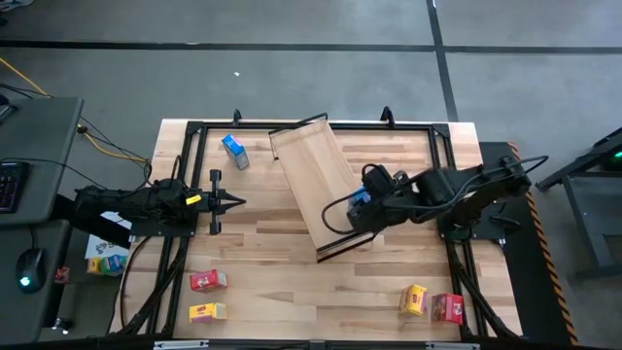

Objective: Stack cereal on shelf
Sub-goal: Put the blue cereal box on the shelf aligned with the other blue cereal box

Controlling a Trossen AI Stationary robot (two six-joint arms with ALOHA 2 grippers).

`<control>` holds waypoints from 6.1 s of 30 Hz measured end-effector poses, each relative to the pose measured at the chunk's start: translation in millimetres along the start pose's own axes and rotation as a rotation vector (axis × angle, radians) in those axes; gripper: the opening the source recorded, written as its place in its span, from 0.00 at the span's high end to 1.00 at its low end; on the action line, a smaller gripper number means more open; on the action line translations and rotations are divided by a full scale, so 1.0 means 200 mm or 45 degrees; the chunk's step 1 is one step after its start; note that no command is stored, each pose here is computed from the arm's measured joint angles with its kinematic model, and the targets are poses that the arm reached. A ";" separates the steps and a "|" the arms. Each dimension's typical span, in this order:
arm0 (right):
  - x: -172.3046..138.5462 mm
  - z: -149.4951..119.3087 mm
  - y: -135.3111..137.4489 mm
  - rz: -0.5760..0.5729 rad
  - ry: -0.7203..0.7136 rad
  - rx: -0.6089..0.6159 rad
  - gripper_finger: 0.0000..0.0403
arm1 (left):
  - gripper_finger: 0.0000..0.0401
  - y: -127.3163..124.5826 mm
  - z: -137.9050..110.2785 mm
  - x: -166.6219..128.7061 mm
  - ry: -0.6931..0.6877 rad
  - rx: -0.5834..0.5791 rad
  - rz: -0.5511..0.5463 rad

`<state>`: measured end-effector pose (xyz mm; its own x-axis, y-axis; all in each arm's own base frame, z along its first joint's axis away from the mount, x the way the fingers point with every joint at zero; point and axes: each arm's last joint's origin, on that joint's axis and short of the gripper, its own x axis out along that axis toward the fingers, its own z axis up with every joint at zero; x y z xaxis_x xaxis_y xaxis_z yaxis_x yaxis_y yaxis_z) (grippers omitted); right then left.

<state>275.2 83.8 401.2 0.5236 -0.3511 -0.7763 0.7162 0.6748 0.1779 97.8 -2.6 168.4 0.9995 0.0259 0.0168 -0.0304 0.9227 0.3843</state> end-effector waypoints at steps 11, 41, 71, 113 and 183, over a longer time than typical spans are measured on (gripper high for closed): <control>-0.20 0.13 -0.01 0.121 -0.148 -0.252 0.41 | 1.00 0.00 0.00 0.00 0.000 0.000 0.000; -0.04 0.07 -0.68 -0.470 -0.340 -0.011 0.41 | 1.00 0.00 0.00 0.00 0.003 0.000 0.007; 0.23 -0.02 -0.95 0.238 -1.017 -0.353 0.41 | 1.00 0.00 0.00 0.00 0.004 0.001 0.008; 0.20 -0.05 -0.98 0.195 -0.981 -0.419 0.41 | 0.98 0.05 0.07 -0.01 -0.164 -0.189 0.244; 0.31 -0.11 -1.00 0.129 -0.693 -0.371 0.41 | 0.24 0.82 0.03 0.59 2.278 0.494 -0.412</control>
<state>154.0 -57.5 304.1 0.7972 -0.5047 -0.3311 0.5357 0.8444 0.0026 210.9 150.1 238.5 -0.2258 0.4511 -0.8635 0.3972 0.8519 0.3412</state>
